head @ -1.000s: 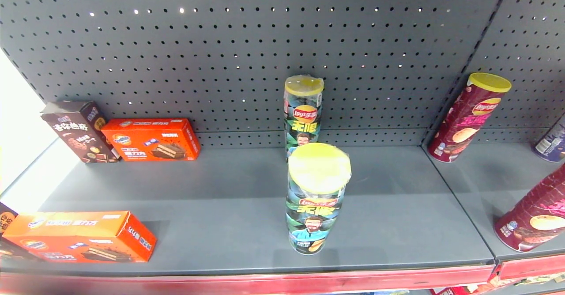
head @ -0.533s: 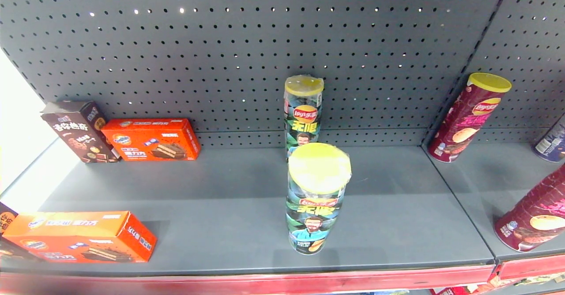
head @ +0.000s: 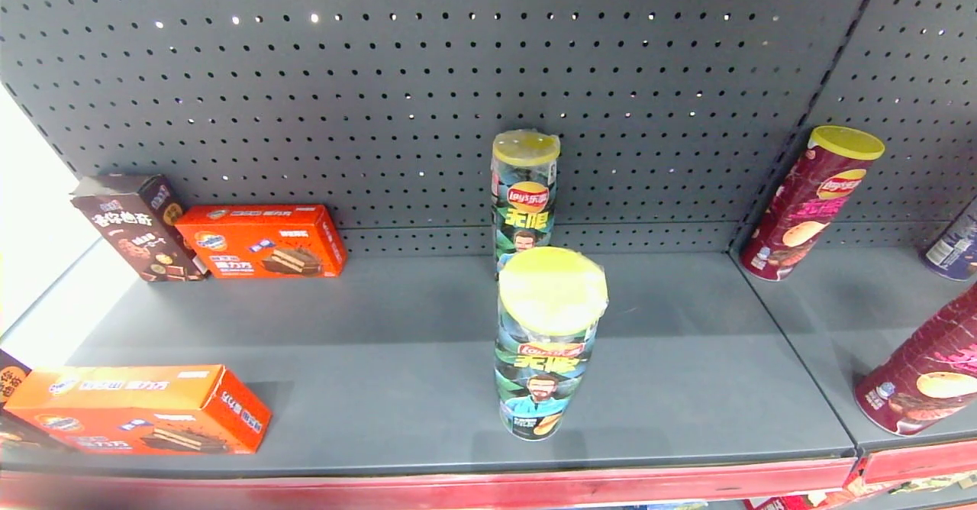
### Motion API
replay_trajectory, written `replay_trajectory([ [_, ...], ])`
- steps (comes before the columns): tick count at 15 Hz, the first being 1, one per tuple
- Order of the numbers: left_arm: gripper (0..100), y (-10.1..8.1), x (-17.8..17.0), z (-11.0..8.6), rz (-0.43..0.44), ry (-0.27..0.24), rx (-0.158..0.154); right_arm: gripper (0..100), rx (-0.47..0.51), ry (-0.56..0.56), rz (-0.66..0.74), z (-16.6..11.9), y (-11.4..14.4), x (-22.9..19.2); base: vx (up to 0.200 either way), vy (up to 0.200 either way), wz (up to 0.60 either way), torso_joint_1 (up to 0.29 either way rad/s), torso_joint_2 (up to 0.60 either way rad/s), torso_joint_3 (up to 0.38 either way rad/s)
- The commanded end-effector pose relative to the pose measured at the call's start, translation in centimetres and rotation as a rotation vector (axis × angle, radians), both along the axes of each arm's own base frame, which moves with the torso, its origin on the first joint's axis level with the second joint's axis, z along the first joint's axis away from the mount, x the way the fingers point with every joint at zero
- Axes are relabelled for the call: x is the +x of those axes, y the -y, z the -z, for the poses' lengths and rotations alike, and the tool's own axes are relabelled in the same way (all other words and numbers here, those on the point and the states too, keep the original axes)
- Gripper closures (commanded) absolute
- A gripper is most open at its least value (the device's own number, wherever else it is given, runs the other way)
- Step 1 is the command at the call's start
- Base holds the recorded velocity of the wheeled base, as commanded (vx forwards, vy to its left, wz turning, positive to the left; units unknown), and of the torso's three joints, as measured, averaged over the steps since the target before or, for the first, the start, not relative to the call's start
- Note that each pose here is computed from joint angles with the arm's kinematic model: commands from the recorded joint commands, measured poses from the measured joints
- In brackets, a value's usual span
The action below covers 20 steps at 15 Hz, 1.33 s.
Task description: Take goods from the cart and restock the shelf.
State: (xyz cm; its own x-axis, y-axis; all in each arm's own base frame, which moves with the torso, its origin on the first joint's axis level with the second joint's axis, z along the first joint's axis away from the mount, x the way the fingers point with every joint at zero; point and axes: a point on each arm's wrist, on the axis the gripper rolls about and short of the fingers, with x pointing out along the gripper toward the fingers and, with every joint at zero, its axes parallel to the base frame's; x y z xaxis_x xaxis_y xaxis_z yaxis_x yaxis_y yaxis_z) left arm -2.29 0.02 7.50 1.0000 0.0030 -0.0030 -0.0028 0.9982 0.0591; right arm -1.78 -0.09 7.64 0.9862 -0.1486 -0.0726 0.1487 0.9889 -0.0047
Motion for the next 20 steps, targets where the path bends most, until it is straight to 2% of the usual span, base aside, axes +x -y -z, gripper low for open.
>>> replay_trajectory([
  [1,0,0.21,-0.01,-0.05,0.093,0.000,0.005,0,0.000,-0.002,-0.001,0.00,0.00,0.02,0.000,0.000,0.00,0.000,0.00,0.000],
  [3,0,0.23,-0.01,-0.05,0.106,0.001,0.013,0,-0.001,-0.002,-0.004,0.00,0.00,0.02,0.000,0.000,0.00,0.000,0.00,0.000],
  [5,0,0.23,-0.01,-0.03,0.106,-0.001,0.011,0,0.004,0.063,-0.056,0.12,0.08,-0.46,0.000,0.000,0.00,0.000,0.00,0.000],
  [7,0,0.23,-0.01,-0.05,0.100,0.001,0.014,0,-0.006,0.069,-0.054,0.12,0.06,-0.51,0.000,0.000,0.00,0.000,0.00,0.000],
  [9,0,0.21,-0.01,-0.03,0.090,-0.001,0.003,0,-0.004,0.070,-0.054,0.12,0.06,-0.51,0.000,0.000,0.00,0.000,0.00,0.000],
  [15,0,0.20,-0.01,-0.03,0.086,-0.002,-0.001,0,-0.004,0.070,-0.054,0.12,0.06,-0.51,0.000,0.000,0.00,0.000,0.00,0.000],
  [17,0,0.20,-0.01,-0.05,0.086,-0.001,-0.015,0,0.001,0.070,-0.056,0.12,0.07,-0.51,0.000,0.000,0.00,0.000,0.00,0.000],
  [20,0,0.20,-0.01,-0.05,0.086,-0.001,-0.015,0,0.000,0.070,-0.054,0.12,0.06,-0.51,0.000,0.000,0.00,0.000,0.00,0.000],
])
